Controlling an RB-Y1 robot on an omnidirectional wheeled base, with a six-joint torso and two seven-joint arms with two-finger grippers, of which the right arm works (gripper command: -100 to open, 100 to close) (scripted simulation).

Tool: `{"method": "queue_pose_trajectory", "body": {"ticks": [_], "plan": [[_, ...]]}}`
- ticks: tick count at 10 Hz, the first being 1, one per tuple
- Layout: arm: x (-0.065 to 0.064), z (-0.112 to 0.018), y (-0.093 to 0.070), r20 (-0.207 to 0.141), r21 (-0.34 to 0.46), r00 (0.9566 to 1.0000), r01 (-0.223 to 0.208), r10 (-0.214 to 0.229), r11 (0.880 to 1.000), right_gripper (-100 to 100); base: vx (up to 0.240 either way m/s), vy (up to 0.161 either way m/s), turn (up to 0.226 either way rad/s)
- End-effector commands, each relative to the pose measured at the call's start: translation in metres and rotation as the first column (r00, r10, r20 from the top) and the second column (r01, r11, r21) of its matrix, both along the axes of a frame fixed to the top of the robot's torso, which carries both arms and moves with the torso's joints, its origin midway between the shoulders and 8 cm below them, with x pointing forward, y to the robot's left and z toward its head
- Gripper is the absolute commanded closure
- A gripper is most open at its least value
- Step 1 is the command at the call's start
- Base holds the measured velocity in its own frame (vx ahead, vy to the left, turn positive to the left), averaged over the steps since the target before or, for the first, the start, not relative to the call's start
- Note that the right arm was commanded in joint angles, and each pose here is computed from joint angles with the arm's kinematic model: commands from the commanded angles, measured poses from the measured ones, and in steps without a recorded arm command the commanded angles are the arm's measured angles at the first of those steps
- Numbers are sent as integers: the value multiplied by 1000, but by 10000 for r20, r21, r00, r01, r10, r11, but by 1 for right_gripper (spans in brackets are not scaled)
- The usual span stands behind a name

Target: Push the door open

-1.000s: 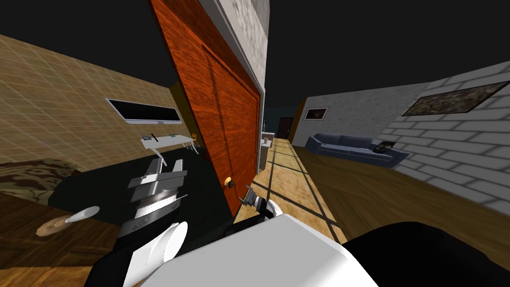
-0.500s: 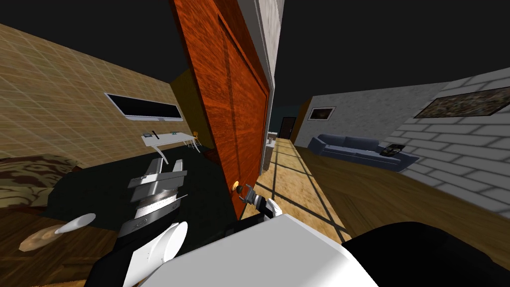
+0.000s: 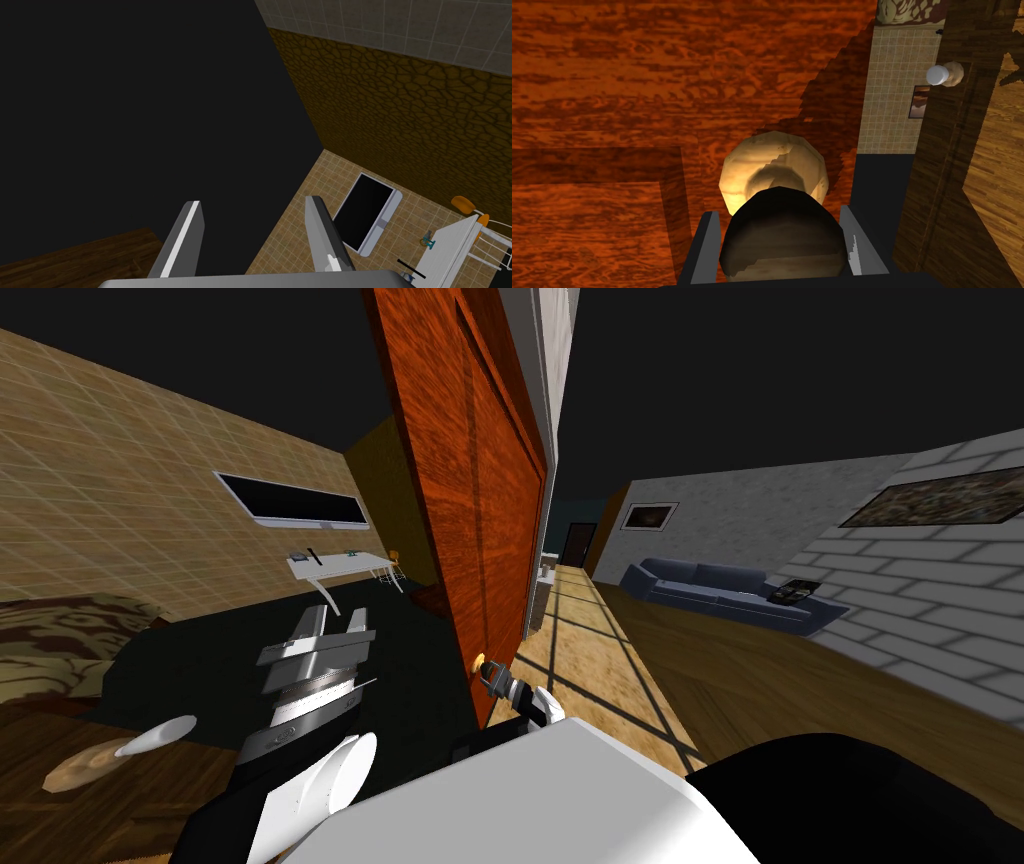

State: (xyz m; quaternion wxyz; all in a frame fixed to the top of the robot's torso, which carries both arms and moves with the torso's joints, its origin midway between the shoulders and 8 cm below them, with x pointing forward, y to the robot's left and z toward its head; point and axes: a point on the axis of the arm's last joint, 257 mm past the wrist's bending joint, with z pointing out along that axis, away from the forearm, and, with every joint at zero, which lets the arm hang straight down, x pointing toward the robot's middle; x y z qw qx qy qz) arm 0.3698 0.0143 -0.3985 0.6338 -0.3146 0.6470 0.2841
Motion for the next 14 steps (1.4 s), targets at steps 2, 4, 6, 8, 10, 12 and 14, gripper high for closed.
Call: {"method": "queue_pose_trajectory", "body": {"ticks": [2, 4, 6, 8, 10, 12, 14], "plan": [[2, 1, -2, 34, 12, 10000, 34, -34, 10000, 100, -6, -11, -3], [0, -2, -2, -325, 224, 9995, 39, -32, 9997, 100, 3, 6, -6], [0, -2, -3, -570, 433, 9984, 75, -51, 9990, 100, 12, 25, -19], [1, -2, -4, -1037, 835, 9946, 158, -71, 9964, 100, 15, 26, -12], [2, -1, -5, -1489, 1222, 9888, 259, -75, 9922, 100, 20, 37, -24], [3, -1, -5, -1795, 1483, 9837, 333, -62, 9884, 100, 14, 22, -10], [3, -1, -6, -2103, 1749, 9776, 421, -44, 9837, 100, 16, 28, -15]]}}
